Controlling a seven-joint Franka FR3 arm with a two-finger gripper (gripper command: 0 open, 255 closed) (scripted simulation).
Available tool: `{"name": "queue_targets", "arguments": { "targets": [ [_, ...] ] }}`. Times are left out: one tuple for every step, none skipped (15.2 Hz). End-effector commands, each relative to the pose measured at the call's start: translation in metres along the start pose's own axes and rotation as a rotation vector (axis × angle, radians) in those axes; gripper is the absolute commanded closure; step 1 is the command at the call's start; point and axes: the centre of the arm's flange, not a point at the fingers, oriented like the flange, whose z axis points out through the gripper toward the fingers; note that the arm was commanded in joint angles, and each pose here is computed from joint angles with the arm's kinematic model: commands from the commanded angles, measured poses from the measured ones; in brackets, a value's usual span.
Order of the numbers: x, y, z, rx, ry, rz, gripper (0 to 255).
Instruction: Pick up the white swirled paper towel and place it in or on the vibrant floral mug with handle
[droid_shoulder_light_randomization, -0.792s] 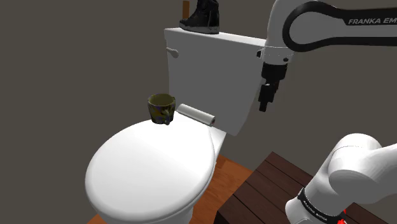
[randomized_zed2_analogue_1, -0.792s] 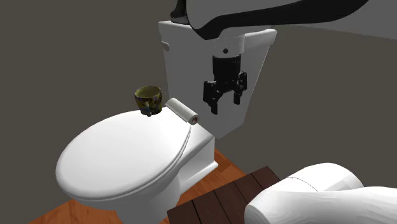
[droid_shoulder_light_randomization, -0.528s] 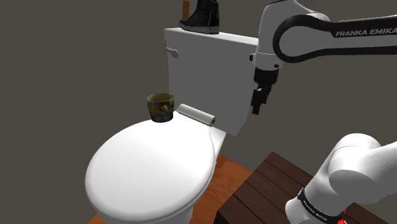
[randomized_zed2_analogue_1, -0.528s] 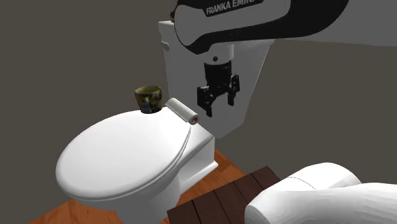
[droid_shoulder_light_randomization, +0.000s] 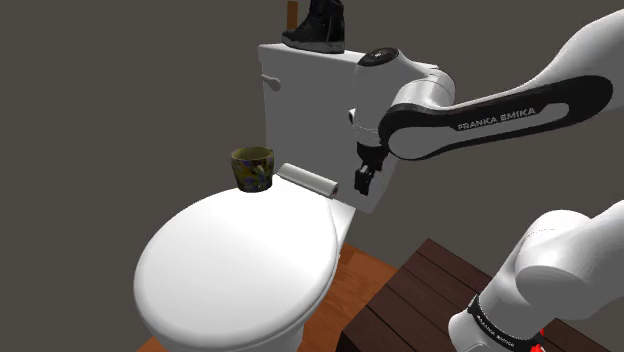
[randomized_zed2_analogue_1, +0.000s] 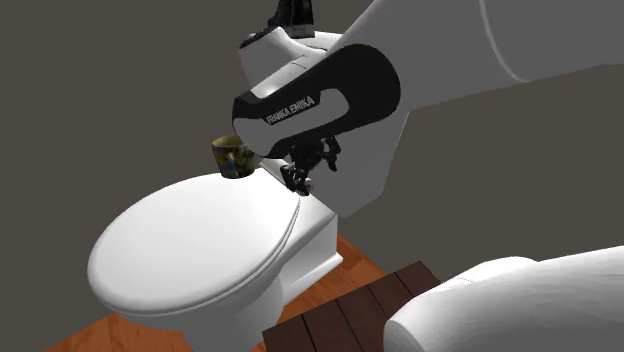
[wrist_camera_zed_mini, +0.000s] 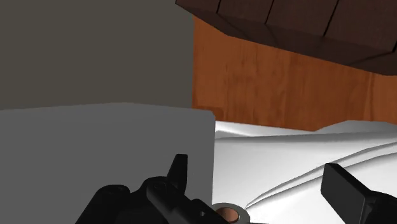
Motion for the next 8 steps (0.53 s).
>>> {"name": "queue_targets", "arguments": {
  "targets": [
    [0.020, -0.014, 0.014, -0.070, 0.022, -0.014, 0],
    [0.030, -0.022, 0.021, -0.105, 0.032, -0.020, 0],
    [0.039, -0.029, 0.029, -0.140, 0.041, -0.026, 0],
    [0.049, -0.036, 0.037, -0.174, 0.050, -0.032, 0],
    [0.058, -0.043, 0.045, -0.209, 0.059, -0.038, 0],
    [0.068, -0.049, 0.053, -0.244, 0.068, -0.044, 0],
    [0.078, -0.056, 0.061, -0.279, 0.077, -0.050, 0],
    [0.087, -0.062, 0.070, -0.313, 0.086, -0.056, 0]
  ]
}}
